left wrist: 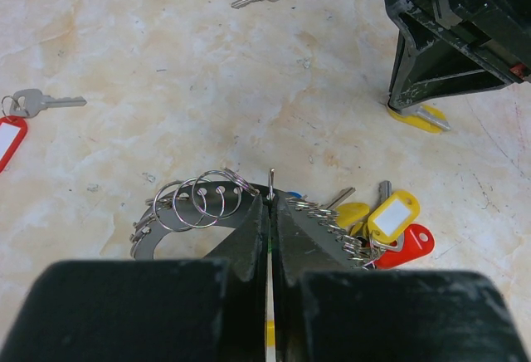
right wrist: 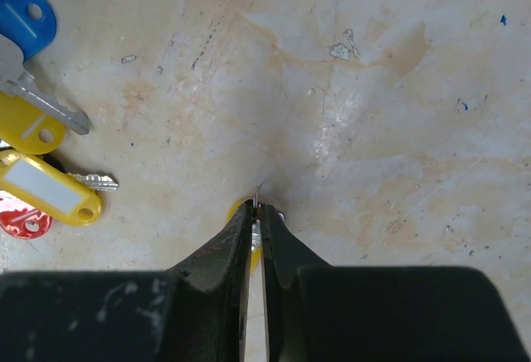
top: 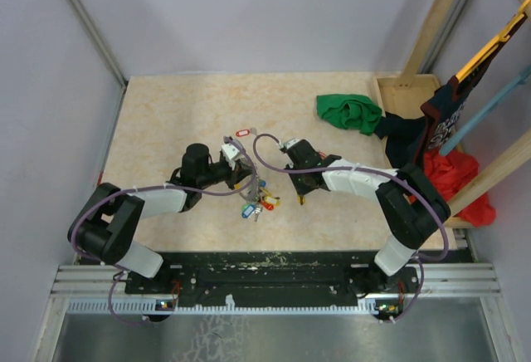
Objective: Put the keys on the keyring
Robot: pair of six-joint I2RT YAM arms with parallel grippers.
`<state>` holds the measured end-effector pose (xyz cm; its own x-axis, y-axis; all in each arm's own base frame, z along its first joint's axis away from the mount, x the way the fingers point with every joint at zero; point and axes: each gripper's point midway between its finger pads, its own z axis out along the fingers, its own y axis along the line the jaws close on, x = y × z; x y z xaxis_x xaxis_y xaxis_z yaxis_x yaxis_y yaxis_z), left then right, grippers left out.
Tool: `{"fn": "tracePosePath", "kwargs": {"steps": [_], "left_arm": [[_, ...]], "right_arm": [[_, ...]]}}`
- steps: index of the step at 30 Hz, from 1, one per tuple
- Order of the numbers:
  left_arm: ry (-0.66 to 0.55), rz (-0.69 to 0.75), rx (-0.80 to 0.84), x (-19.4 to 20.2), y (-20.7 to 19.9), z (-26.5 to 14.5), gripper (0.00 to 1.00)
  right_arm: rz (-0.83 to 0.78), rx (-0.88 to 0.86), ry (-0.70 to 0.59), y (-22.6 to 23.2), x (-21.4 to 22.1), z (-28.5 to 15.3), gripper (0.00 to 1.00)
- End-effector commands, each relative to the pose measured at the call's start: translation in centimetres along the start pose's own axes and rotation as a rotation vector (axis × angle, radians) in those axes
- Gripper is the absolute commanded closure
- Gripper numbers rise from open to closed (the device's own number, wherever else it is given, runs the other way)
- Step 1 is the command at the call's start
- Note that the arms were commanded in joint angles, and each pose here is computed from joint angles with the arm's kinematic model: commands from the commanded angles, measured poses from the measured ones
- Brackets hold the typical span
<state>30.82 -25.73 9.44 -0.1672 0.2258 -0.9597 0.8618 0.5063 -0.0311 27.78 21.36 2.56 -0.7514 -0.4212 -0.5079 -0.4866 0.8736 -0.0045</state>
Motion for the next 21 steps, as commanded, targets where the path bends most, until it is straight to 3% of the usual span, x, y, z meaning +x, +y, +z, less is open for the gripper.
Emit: {"fn": "tracePosePath", "kwargs": {"steps": [1, 16, 21], "left_arm": [[-0.025, 0.016, 0.013, -0.9, 0.2, 0.4, 1.00], [-0.027, 0.035, 0.037, -1.0, -0.2, 0.3, 1.00], [-0.035, 0.052, 0.056, -1.2, -0.5, 0.2, 1.00]], "right_arm": [[0.001, 0.008, -0.041, -0.2, -2.2, -0.3, 0.91], [-0.020, 0.017, 0.000, -0.3, -1.2, 1.0, 1.00], [-0.070, -0.039, -0.094, 0.3, -3.0, -0.8, 1.00]]}}
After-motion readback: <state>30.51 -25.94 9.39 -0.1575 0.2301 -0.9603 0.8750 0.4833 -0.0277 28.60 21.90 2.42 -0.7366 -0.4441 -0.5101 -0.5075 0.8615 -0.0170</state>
